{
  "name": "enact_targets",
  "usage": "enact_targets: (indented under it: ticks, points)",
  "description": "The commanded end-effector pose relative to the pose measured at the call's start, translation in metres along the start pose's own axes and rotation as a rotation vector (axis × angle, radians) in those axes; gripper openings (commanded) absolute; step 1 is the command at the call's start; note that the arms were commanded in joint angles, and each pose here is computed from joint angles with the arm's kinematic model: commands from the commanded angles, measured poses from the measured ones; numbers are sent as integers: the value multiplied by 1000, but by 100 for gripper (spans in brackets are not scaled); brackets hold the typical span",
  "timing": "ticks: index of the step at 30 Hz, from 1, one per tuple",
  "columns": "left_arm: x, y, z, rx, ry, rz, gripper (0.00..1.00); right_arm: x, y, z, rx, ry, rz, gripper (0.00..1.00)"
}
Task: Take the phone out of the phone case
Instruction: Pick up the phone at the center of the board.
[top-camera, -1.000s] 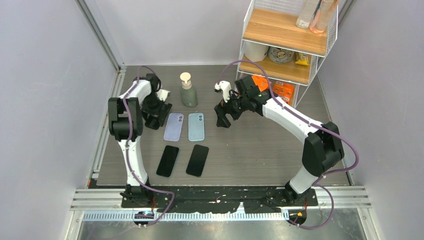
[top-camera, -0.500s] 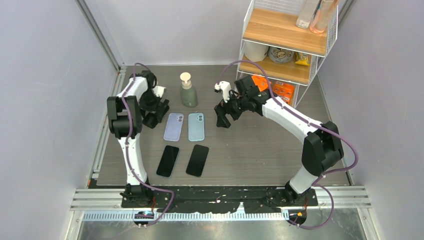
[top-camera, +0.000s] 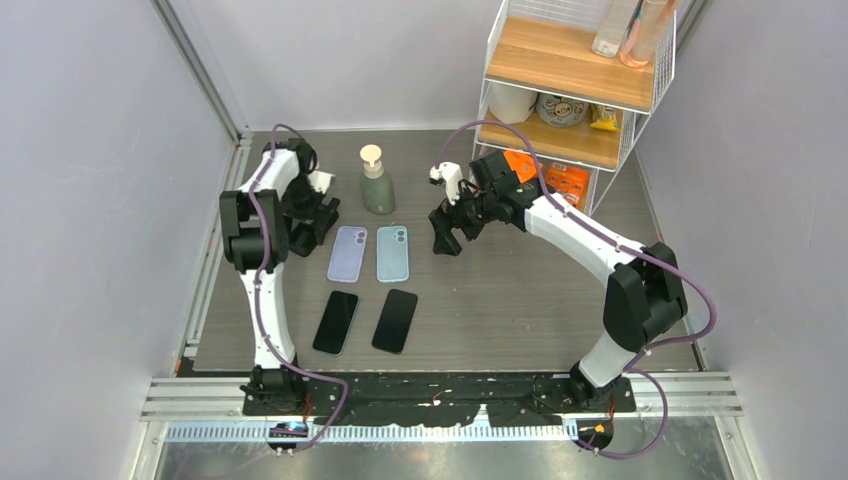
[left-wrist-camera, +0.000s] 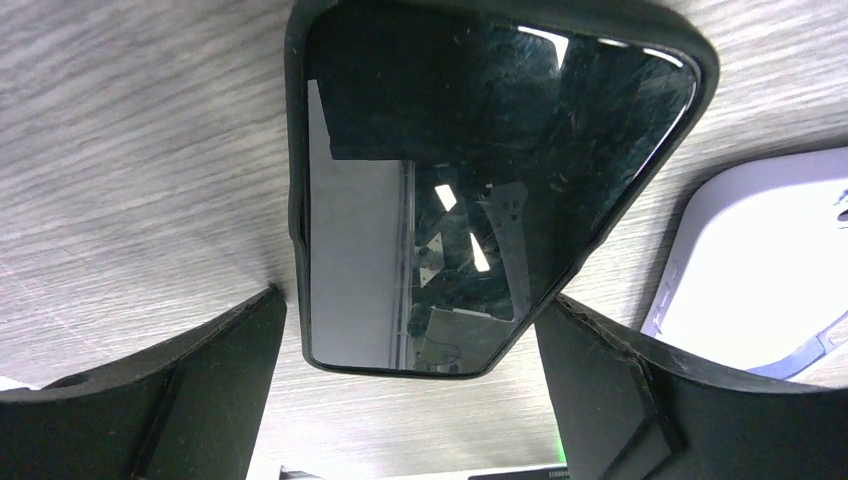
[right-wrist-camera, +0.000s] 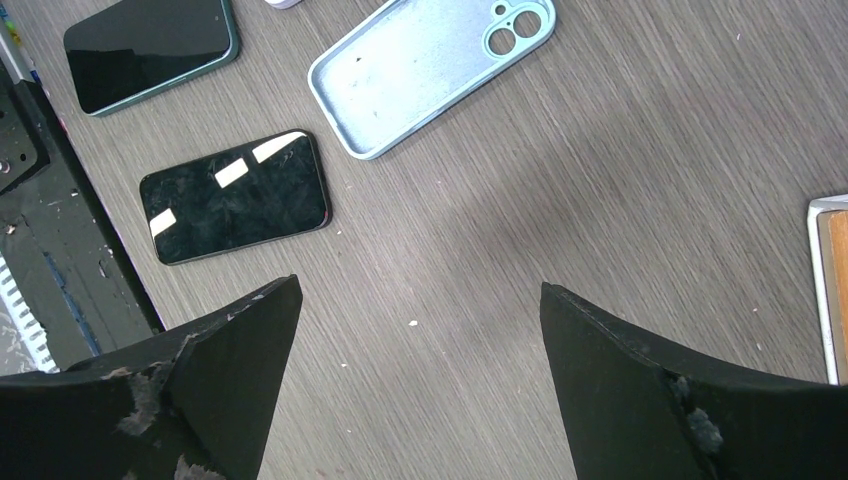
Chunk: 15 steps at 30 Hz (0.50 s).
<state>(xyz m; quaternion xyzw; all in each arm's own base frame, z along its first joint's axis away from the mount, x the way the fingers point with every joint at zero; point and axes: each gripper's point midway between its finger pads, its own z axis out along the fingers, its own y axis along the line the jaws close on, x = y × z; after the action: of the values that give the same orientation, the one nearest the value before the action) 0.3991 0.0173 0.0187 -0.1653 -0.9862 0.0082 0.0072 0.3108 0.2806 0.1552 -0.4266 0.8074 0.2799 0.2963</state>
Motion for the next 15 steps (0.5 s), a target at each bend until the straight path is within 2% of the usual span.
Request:
enact_targets:
  ticks: [1, 7, 9, 12, 15]
  points:
    - [-8, 3, -2, -7, -2, 36, 99, -10, -1, -1, -5, -37, -4, 95]
    - [-17, 7, -4, -16, -28, 45, 98, -8, -2, 0, -7, -32, 1, 95]
    - [-20, -5, -4, -11, -14, 80, 97, -7, -2, 1, -8, -29, 3, 95]
    - [-18, -6, -3, -6, -5, 88, 88, -7, -2, 2, -10, -28, 3, 96]
    - [-17, -7, -3, -3, -3, 94, 75, -7, -2, 2, -10, -27, 3, 95]
